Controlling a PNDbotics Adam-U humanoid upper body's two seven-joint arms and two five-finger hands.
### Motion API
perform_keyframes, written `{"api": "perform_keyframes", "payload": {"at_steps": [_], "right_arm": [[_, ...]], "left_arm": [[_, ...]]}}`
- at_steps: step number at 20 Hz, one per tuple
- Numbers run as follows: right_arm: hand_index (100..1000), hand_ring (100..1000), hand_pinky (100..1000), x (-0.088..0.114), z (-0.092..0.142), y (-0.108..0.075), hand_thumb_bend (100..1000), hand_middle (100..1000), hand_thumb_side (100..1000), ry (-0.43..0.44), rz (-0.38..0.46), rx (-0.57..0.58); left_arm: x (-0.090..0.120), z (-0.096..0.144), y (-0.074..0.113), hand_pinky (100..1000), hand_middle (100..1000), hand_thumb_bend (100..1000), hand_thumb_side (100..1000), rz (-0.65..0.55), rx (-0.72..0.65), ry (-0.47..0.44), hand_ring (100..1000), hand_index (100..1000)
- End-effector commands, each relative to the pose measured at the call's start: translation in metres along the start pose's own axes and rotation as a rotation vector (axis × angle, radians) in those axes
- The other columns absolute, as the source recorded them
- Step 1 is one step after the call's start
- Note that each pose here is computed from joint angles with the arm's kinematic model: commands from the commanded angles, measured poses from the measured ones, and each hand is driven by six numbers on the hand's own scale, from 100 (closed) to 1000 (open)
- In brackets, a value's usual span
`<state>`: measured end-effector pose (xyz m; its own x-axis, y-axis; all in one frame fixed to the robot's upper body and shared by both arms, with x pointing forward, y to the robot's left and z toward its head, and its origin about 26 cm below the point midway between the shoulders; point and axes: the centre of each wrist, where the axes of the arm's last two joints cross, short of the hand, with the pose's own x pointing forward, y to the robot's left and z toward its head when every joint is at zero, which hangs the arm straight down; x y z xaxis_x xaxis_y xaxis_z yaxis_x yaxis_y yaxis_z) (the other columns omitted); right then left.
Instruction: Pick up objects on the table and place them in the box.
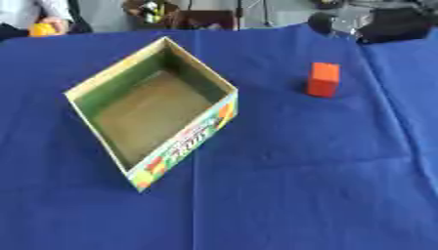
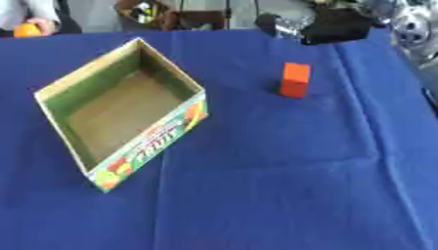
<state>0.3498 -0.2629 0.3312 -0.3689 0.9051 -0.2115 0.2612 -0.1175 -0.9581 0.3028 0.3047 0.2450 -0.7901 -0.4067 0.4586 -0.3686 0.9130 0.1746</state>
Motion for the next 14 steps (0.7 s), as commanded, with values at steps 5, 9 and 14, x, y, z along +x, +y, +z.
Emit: {"api": "perform_keyframes", "payload": {"at_steps": [5, 9, 14], "right_arm": [[961, 955, 935, -0.0083, -0.0018, -0.009, 694, 905, 989, 0.013, -0.027, 0.053], [988, 988, 959, -0.0115, -0.0014, -0.0083, 695, 926, 917, 0.014, -0.075, 0.122], [1000, 1000, 961, -0.015, -0.0006, -0.0078, 642, 942, 768, 0.017, -0.113, 0.186]], "left_arm": [[0.0066, -0.0053, 0.0013, 653, 845, 174, 1000, 0.003, -0.003, -0.027, 832, 968], [0.0066, -0.0051, 0.0004, 659, 845, 143, 1000, 0.006, -0.004, -0.027, 837, 968], [0.0066, -0.0049, -0.0004, 644, 860, 128, 1000, 0.022, -0.015, -0.032, 838, 970]]}}
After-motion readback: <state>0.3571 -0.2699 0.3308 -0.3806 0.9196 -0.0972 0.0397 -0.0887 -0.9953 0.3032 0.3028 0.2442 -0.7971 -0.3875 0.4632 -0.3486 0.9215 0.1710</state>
